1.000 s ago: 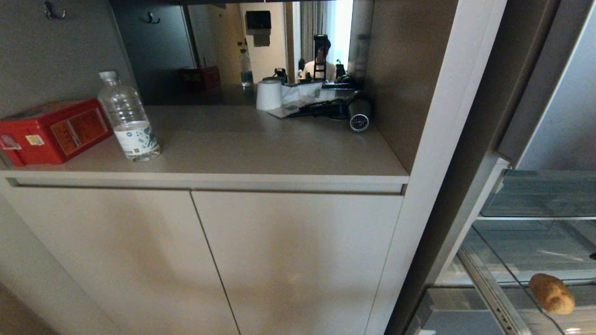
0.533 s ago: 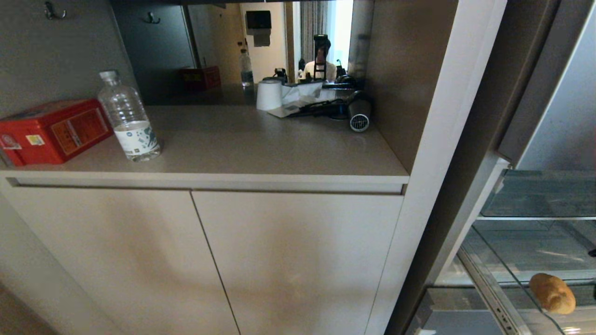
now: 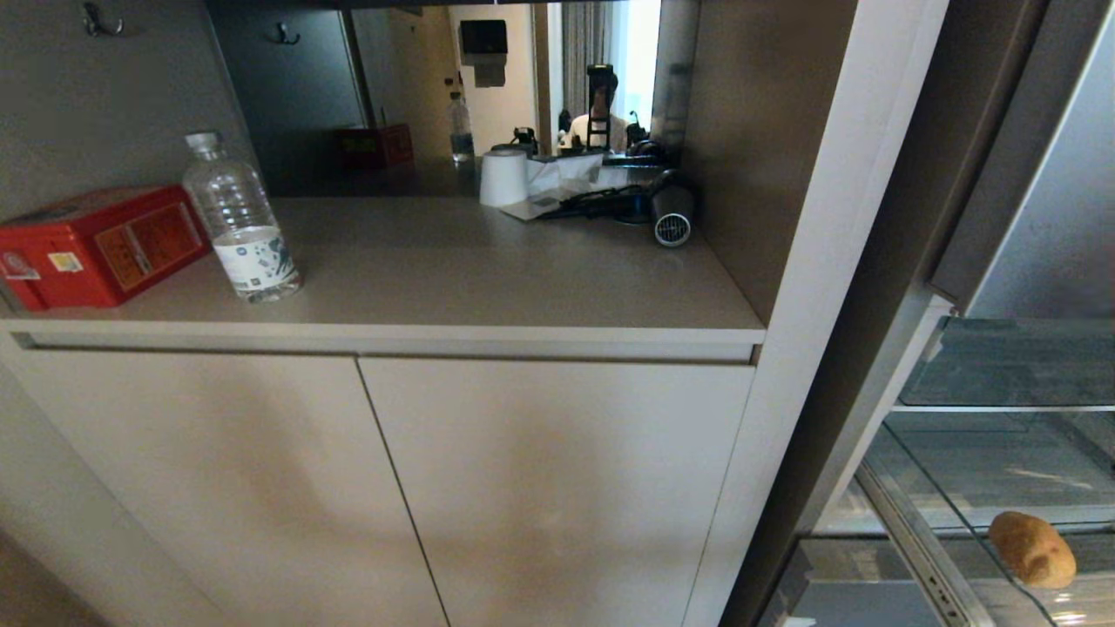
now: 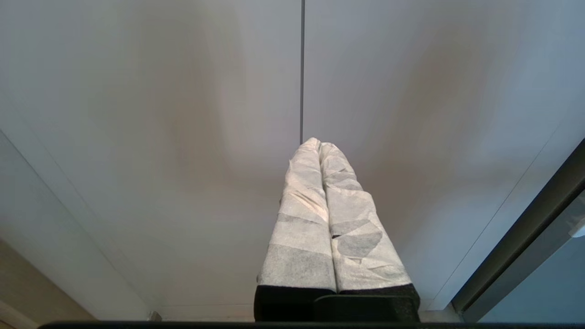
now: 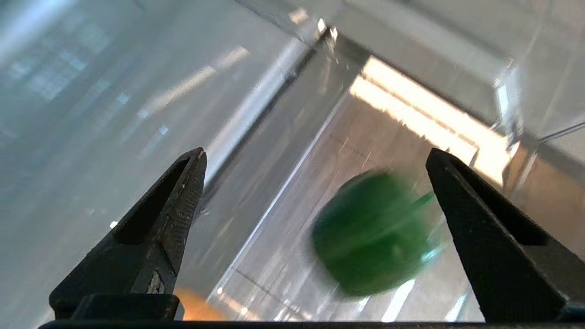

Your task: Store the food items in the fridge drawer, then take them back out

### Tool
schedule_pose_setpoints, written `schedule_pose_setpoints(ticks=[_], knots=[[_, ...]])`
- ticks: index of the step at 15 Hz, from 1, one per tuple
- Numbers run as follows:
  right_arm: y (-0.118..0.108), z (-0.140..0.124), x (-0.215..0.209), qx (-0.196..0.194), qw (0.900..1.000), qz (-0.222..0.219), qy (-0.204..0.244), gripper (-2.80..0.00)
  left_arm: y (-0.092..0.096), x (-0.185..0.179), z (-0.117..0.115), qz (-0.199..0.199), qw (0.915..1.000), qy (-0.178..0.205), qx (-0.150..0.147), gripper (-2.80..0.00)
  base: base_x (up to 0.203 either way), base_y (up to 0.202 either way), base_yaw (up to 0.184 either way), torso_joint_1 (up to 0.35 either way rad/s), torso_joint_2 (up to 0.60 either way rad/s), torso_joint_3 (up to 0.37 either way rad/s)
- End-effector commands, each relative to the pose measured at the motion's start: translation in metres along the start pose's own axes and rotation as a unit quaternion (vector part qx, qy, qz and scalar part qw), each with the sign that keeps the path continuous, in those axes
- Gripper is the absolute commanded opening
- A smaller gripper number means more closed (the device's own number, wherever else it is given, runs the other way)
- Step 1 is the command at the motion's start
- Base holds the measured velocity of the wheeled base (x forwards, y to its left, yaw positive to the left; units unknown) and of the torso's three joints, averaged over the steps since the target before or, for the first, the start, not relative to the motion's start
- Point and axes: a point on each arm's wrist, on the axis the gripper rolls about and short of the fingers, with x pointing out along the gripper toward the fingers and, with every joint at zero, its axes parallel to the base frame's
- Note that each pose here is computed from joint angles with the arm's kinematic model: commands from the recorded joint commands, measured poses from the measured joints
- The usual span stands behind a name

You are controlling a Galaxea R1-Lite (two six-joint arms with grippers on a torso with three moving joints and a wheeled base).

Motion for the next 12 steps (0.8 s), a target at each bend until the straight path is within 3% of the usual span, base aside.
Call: schedule_pose_setpoints(ticks=[1,4,7,9,11,12], knots=[[-0.009,0.014,-0.036,0.007,0.999,0.015,-0.047,0.0,0.0,0.0,0.0,0.0,1.0,0.0,0.0,-2.8,0.0,0.0,0.0,0.0,0.0,0.0],[-0.026,0.013,-0.084,-0.003,0.995,0.029,-0.091,0.0,0.0,0.0,0.0,0.0,1.0,0.0,0.0,-2.8,0.0,0.0,0.0,0.0,0.0,0.0],[-0.045,-0.011,-0.123,-0.015,0.992,0.052,-0.111,0.0,0.0,0.0,0.0,0.0,1.0,0.0,0.0,-2.8,0.0,0.0,0.0,0.0,0.0,0.0],[-0.056,-0.036,-0.135,-0.027,0.995,0.05,-0.082,0.0,0.0,0.0,0.0,0.0,1.0,0.001,0.0,-2.8,0.0,0.0,0.0,0.0,0.0,0.0],[-0.062,-0.043,-0.135,-0.019,0.998,0.032,-0.052,0.0,0.0,0.0,0.0,0.0,1.0,0.001,0.0,-2.8,0.0,0.0,0.0,0.0,0.0,0.0],[-0.064,-0.045,-0.137,-0.002,0.998,0.025,-0.052,-2.8,0.0,0.0,0.0,0.0,1.0,0.0,0.0,-2.8,0.0,0.0,0.0,0.0,0.0,0.0]])
